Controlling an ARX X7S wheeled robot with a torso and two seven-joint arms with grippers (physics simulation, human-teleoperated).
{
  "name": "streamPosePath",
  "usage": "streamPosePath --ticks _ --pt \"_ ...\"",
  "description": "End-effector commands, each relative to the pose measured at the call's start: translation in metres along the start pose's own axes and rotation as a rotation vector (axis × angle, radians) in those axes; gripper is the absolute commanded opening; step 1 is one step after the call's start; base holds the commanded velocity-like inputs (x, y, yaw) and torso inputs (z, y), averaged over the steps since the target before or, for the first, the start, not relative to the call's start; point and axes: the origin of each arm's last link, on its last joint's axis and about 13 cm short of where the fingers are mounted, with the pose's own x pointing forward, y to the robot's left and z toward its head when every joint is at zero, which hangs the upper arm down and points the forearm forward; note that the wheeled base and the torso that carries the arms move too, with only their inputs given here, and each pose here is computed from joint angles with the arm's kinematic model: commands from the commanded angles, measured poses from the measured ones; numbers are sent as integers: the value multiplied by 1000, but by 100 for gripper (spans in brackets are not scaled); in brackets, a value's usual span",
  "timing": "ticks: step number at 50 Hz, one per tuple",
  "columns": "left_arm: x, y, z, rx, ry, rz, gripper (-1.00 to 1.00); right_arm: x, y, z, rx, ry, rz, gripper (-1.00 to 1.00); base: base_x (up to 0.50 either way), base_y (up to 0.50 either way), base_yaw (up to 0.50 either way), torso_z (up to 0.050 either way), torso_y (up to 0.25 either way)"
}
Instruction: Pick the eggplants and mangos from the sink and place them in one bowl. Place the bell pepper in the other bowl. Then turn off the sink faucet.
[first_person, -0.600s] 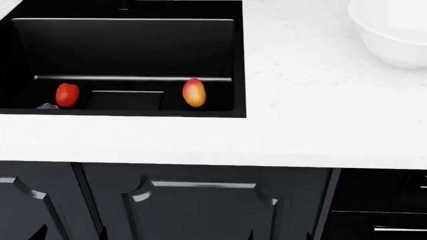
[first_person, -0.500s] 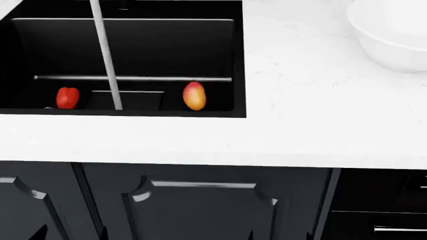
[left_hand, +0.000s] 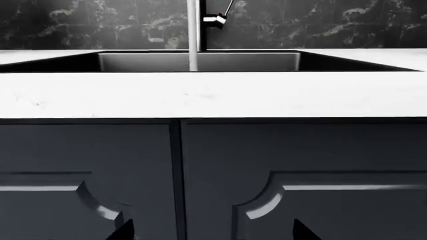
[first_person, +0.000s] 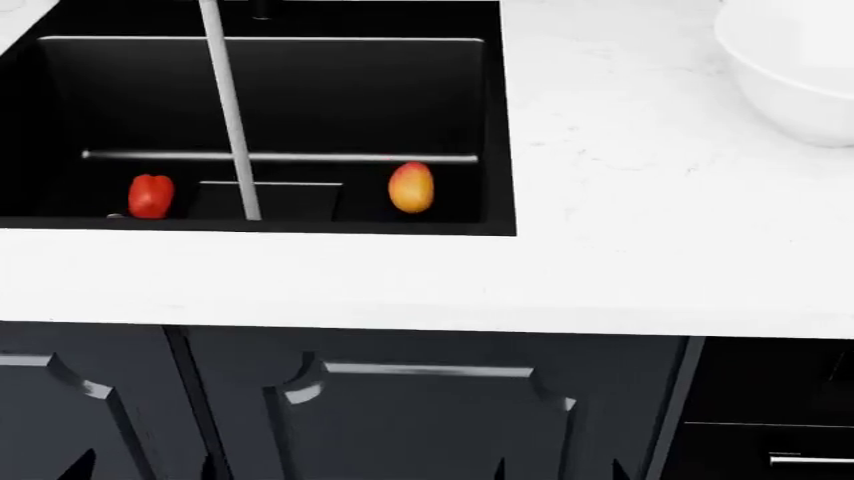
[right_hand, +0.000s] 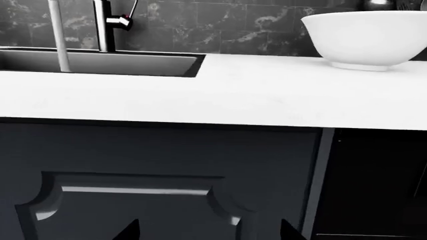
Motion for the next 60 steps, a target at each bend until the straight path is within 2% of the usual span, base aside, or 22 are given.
streamPosePath --ticks 1,5,8,14,26,32,39,45,50,53,60 --pt "0 0 0 1 5 1 100 0 0 1 -15 -5 0 100 0 160 0 0 0" --pt "1 2 0 -19 18 9 100 1 0 1 -27 1 0 100 0 157 0 0 0" --pt "0 0 -1 15 4 -2 100 0 0 1 -29 4 -4 100 0 159 0 0 0" --pt "0 0 0 4 10 0 100 1 0 0 -32 12 -2 100 0 163 0 0 0" --pt "1 2 -1 11 13 9 100 1 0 0 -26 9 -11 100 0 409 0 0 0" --pt "0 2 1 -24 23 4 100 1 0 0 -25 9 -13 100 0 414 0 0 0" --pt "1 2 0 -16 25 3 100 0 0 0 -29 9 -15 100 0 406 0 0 0" --pt "0 2 0 -16 30 2 100 0 -1 0 -23 7 -25 100 0 10 0 0 0" --pt "1 -2 -1 15 45 -10 100 0 -1 -1 -27 20 -23 100 0 0 0 0 0" --pt "0 1 1 -14 23 -3 100 0 -1 -1 -19 20 -23 100 0 0 0 0 0" --pt "0 1 1 -13 18 -1 100 0 -1 0 -15 17 -28 100 0 0 0 0 0"
